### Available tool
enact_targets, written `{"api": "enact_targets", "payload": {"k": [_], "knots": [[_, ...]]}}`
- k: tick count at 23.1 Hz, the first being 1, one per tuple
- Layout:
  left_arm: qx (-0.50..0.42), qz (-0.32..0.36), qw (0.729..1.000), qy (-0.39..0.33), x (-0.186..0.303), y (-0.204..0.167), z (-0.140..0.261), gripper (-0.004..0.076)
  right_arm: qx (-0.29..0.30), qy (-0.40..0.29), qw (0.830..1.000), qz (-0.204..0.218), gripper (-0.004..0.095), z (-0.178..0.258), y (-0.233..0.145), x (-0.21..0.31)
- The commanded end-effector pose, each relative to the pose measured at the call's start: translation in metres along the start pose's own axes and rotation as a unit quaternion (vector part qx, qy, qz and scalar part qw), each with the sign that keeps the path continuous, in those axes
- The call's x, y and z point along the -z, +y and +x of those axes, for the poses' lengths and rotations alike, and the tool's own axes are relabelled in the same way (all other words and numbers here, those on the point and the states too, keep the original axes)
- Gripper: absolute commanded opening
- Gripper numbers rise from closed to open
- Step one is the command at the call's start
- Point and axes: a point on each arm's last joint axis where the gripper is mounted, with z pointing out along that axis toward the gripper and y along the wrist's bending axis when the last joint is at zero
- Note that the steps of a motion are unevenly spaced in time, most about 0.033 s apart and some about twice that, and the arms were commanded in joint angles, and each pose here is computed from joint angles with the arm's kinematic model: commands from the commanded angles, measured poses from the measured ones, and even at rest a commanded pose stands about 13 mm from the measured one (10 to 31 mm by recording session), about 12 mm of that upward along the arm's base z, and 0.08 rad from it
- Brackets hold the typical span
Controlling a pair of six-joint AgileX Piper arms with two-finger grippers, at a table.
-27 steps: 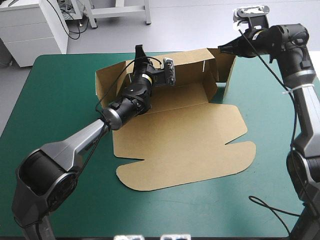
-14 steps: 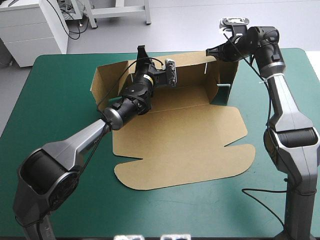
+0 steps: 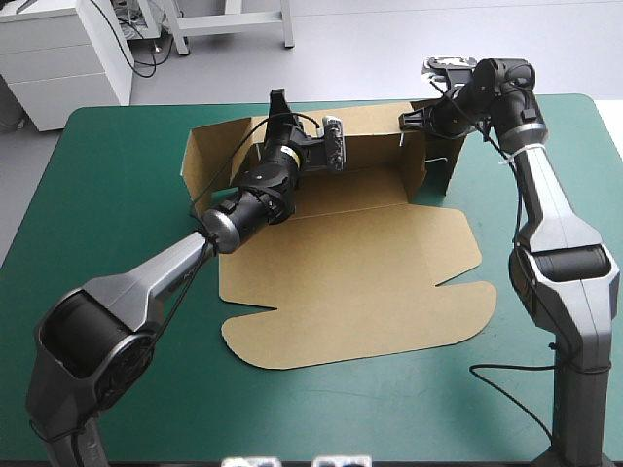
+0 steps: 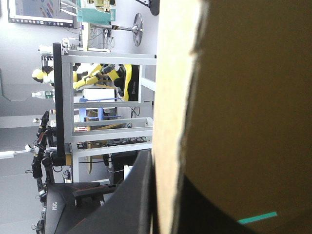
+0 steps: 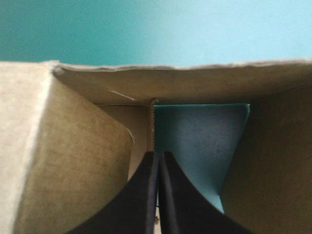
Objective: Fold the box
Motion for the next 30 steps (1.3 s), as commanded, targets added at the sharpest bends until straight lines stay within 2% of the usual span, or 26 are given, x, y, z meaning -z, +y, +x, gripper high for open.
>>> {"api": "enact_targets", "payload": {"k": [1, 3, 6, 11, 13, 16, 25, 30], "knots": [[0.012, -0.049, 0.999, -0.017, 0.021, 0.035, -0.002, -0.0008, 0.006, -0.048, 0.998, -0.041, -0.0001, -0.009, 0.014, 0.048], [0.013, -0.048, 0.999, -0.017, 0.021, 0.035, -0.002, -0.0008, 0.005, -0.043, 0.998, -0.052, 0.0, -0.006, 0.018, 0.05], [0.013, -0.048, 0.999, -0.017, 0.021, 0.035, -0.002, -0.0008, 0.012, -0.028, 0.998, -0.049, 0.0, 0.003, 0.021, 0.055], [0.015, -0.048, 0.999, 0.0, 0.021, 0.035, 0.001, -0.0008, 0.059, 0.006, 0.998, 0.009, 0.0, 0.032, 0.015, 0.084], [0.015, -0.048, 0.999, 0.009, 0.021, 0.035, 0.003, -0.0008, 0.086, 0.017, 0.996, 0.011, 0.0, 0.051, 0.017, 0.101], [0.015, -0.048, 0.999, 0.009, 0.021, 0.035, 0.003, -0.0008, 0.108, -0.004, 0.994, 0.013, 0.0, 0.086, 0.021, 0.128], [0.025, -0.048, 0.998, 0.011, 0.021, 0.035, 0.003, -0.0008, 0.101, -0.048, 0.994, 0.009, -0.0004, 0.215, 0.031, 0.196], [0.057, -0.054, 0.997, 0.01, 0.025, 0.039, 0.004, -0.0008, 0.101, -0.095, 0.99, 0.017, -0.0004, 0.239, 0.035, 0.226]]}}
